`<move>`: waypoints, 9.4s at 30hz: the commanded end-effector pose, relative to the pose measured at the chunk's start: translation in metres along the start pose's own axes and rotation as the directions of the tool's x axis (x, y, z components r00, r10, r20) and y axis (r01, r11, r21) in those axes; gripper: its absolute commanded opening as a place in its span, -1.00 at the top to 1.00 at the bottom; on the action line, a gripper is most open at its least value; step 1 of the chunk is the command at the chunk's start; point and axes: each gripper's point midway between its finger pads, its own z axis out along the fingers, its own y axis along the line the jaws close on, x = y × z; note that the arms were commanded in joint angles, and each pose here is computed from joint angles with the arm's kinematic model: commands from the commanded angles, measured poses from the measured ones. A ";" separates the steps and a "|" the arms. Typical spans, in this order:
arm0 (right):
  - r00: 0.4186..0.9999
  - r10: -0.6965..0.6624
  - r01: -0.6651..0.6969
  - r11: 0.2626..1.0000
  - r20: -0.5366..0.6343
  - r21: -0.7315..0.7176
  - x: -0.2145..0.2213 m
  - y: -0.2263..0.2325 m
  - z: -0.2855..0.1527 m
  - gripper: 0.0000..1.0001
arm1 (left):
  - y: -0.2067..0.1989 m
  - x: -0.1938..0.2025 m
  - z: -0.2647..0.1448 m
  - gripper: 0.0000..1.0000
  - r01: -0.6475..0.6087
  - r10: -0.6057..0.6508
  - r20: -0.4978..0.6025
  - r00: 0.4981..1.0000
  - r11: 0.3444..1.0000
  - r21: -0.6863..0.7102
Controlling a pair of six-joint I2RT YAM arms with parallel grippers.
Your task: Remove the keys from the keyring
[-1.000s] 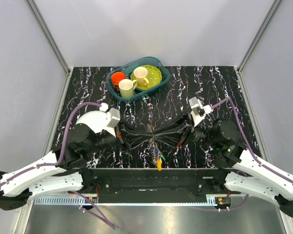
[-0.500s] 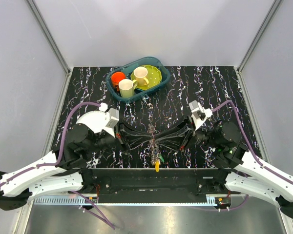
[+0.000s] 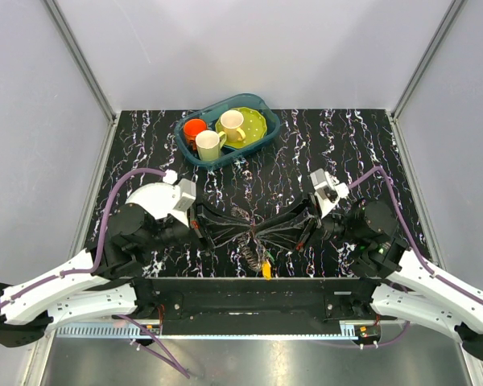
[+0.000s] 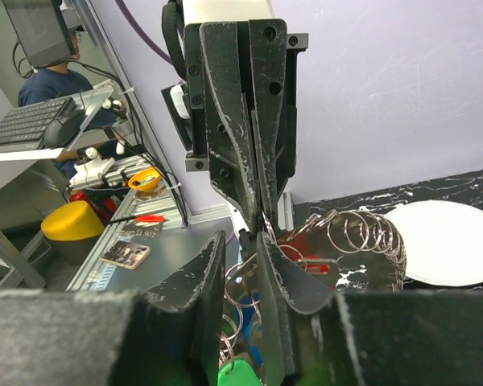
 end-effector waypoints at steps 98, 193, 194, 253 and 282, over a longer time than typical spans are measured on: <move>0.770 0.105 -0.126 0.992 -0.630 0.010 0.042 0.014 -0.018 1.00 | -0.011 0.049 0.000 0.41 0.036 0.000 -0.379 0.925 0.995 0.089; 0.753 0.642 -0.115 -0.091 0.147 0.989 0.239 -0.140 -0.222 0.06 | 0.088 0.075 -0.074 1.00 -0.233 0.175 -0.183 0.967 0.896 -0.378; 0.748 0.649 -0.095 -0.103 0.139 0.990 0.246 -0.140 -0.227 0.04 | 0.087 0.075 -0.075 1.00 -0.234 0.176 -0.183 0.967 0.898 -0.372; 0.675 0.695 -0.137 -0.209 0.246 0.968 0.250 -0.155 -0.221 0.13 | 0.081 0.069 -0.082 1.00 -0.235 0.188 -0.159 0.969 0.901 -0.365; 0.671 0.690 -0.033 -0.339 0.272 0.940 0.297 -0.188 -0.234 0.83 | 0.082 0.065 -0.085 1.00 -0.230 0.189 -0.143 0.972 0.897 -0.377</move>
